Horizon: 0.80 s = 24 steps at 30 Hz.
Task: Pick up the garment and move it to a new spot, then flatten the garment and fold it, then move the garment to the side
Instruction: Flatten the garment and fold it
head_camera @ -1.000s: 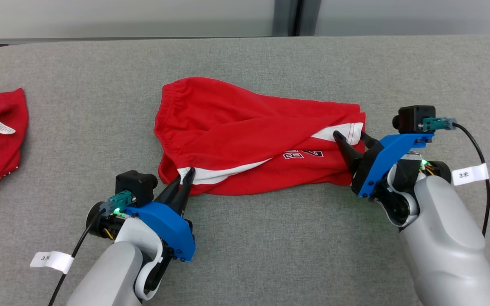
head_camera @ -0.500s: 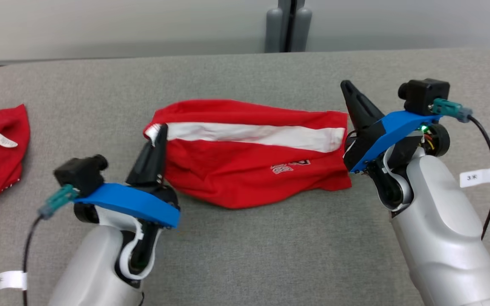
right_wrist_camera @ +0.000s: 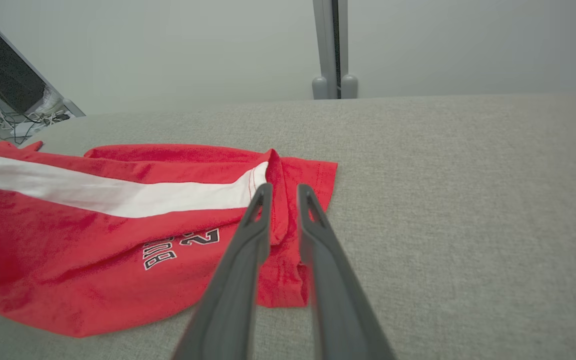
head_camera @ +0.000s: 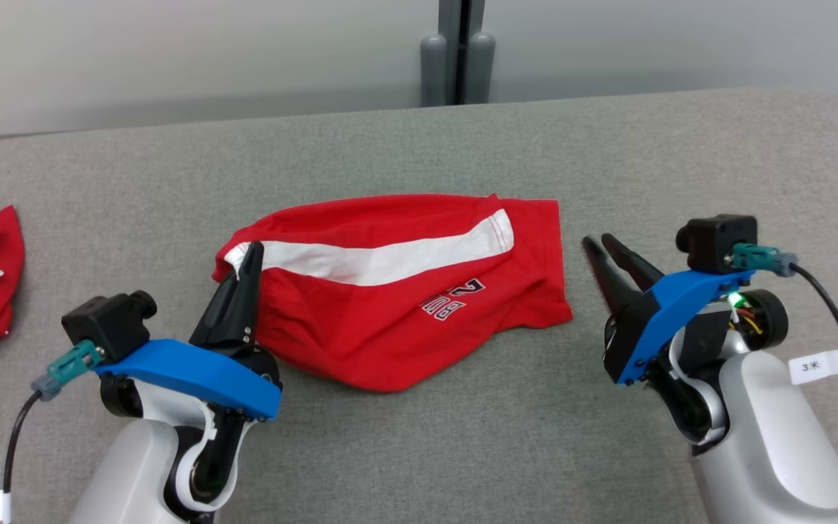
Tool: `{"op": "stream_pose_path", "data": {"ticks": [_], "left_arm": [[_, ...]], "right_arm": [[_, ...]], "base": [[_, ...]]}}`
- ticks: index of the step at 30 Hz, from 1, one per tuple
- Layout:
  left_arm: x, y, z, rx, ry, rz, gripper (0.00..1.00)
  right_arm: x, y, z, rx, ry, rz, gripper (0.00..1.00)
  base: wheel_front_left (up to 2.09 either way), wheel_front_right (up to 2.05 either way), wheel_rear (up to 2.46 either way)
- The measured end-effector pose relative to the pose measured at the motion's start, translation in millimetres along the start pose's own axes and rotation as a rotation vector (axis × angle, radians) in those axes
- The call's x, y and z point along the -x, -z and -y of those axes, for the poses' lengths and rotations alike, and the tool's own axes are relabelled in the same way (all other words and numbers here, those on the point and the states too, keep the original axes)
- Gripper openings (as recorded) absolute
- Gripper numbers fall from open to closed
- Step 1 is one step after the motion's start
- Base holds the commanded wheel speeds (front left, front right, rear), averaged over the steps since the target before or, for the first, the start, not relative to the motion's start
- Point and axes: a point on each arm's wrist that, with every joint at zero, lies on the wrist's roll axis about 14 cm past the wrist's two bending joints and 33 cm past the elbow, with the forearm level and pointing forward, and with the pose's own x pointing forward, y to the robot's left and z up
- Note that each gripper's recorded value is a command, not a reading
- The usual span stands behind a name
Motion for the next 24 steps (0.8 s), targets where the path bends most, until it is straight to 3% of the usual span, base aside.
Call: {"op": "stream_pose_path", "data": {"ticks": [6,11,24], "left_arm": [[5,10,-17,0.019,-0.056,-0.007,0.00],[11,21,-23,0.040,-0.080,-0.023,0.00],[6,29,-41,0.064,-0.112,-0.029,0.00]], "right_arm": [[-13,27,-17,0.027,-0.047,-0.115,1.00],[-39,26,-32,0.076,-0.087,-0.191,1.00],[-98,65,-36,0.093,-0.087,-0.362,1.00]], "base": [[0.00,0.00,0.00],[0.00,0.00,0.00],[0.00,0.00,0.00]]}}
